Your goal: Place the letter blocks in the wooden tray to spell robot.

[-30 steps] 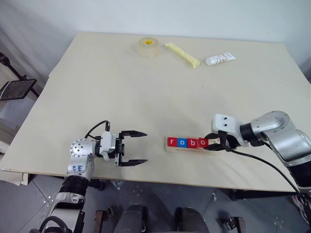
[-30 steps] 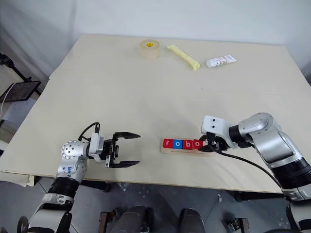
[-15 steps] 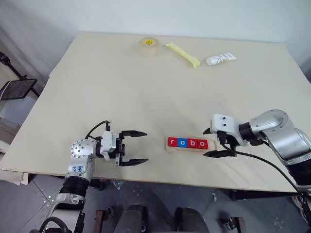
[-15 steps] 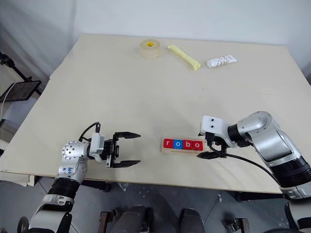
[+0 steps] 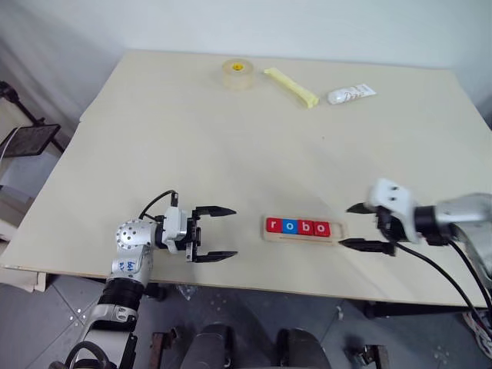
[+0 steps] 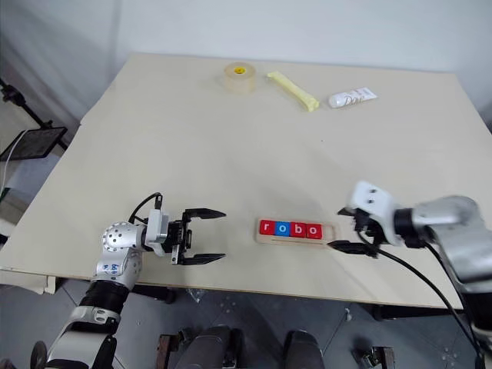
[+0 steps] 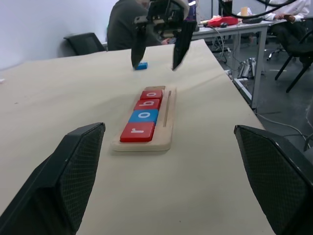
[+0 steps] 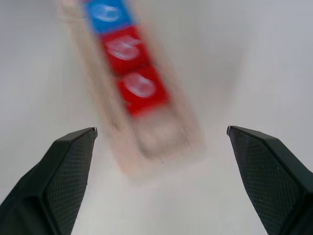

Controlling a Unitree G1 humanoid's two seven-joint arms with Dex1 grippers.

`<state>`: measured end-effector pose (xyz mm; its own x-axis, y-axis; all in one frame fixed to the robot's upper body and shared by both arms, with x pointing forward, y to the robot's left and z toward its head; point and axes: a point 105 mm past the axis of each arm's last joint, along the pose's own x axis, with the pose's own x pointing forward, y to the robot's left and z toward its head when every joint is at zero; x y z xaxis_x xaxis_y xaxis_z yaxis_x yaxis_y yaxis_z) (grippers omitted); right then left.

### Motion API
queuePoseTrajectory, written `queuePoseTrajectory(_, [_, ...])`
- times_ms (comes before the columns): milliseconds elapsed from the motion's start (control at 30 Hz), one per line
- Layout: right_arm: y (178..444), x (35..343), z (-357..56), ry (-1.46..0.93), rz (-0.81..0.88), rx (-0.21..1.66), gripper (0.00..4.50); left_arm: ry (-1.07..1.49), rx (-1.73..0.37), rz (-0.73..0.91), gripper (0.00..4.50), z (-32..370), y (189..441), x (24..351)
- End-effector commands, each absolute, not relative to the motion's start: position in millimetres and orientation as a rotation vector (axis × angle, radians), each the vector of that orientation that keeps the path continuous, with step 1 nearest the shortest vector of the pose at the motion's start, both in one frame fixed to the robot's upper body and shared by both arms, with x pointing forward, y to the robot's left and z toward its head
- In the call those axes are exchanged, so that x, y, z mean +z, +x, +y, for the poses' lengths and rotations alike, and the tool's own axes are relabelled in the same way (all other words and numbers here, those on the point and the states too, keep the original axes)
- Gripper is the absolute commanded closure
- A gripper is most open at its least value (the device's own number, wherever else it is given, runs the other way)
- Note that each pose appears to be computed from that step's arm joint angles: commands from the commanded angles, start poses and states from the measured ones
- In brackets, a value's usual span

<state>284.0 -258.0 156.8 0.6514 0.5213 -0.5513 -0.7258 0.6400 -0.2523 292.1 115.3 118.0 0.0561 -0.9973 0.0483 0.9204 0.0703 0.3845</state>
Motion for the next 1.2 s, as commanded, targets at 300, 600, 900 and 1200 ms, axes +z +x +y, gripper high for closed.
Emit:
queuePoseTrajectory(300, [254,166,-350,-0.294,0.253,0.219,0.04,0.281,-1.515,-0.353,0.00,110,296,121])
queuePoseTrajectory(600, [227,152,-359,-0.168,0.223,0.103,0.04,0.287,-1.547,-0.354,0.00,108,301,125])
queuePoseTrajectory(900, [280,138,-361,-0.080,0.184,0.012,0.04,0.289,-1.556,-0.356,0.00,109,300,124])
queuePoseTrajectory(1200, [313,120,-365,-0.057,0.198,-0.012,0.04,0.294,-1.524,-0.344,0.00,118,292,119])
